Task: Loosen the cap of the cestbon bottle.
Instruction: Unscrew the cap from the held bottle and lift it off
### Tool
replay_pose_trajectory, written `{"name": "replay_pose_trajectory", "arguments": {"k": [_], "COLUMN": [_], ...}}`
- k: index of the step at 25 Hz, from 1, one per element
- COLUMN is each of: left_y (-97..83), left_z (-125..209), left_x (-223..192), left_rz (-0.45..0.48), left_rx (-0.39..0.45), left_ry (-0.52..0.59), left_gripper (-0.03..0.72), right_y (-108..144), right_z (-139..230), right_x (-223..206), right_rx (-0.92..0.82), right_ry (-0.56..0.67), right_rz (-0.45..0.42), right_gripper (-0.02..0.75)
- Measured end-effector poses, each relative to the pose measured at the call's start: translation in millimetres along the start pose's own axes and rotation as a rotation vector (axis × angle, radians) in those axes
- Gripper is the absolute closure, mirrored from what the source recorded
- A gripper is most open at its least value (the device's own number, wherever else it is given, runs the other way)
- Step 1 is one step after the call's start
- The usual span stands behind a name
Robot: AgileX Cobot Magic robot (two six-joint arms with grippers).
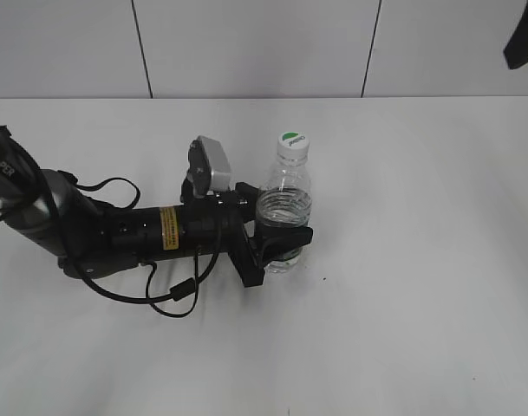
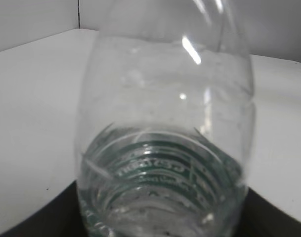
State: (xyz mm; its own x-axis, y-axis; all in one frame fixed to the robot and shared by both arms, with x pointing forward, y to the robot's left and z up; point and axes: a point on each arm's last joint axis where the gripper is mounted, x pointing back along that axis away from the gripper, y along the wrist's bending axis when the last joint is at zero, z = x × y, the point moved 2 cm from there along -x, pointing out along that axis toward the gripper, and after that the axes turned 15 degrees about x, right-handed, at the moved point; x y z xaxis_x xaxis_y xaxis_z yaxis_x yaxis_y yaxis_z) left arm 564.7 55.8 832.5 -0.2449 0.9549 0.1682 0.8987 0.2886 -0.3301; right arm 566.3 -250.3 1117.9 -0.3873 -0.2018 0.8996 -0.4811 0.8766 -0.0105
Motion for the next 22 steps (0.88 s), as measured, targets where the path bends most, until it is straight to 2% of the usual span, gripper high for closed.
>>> {"name": "replay_pose_trajectory", "arguments": {"k": [5,15,22], "left_y": [0.0,-0.1,-0.1], "left_z": [0.0,-0.1,-0.1], "left_x": [0.0,0.0,0.0], "left_rz": [0.0,0.001,0.001], "left_rx": [0.0,0.0,0.0], "left_ry": [0.0,-0.001,-0.001], "left_gripper": [0.286,0.286,0.286], "right_y": [26.8,104.3,133.3], "right_z": [-18.7,-53.8,-63.6], "right_x": [-22.6,-54.4,-68.8], "right_rx": [0.08,0.22,0.121], "right_ry": [0.034,0.053,0.074], "right_rz": [-0.046,-0.144,-0.206], "right_gripper": [0.148,0.146,0.146]}}
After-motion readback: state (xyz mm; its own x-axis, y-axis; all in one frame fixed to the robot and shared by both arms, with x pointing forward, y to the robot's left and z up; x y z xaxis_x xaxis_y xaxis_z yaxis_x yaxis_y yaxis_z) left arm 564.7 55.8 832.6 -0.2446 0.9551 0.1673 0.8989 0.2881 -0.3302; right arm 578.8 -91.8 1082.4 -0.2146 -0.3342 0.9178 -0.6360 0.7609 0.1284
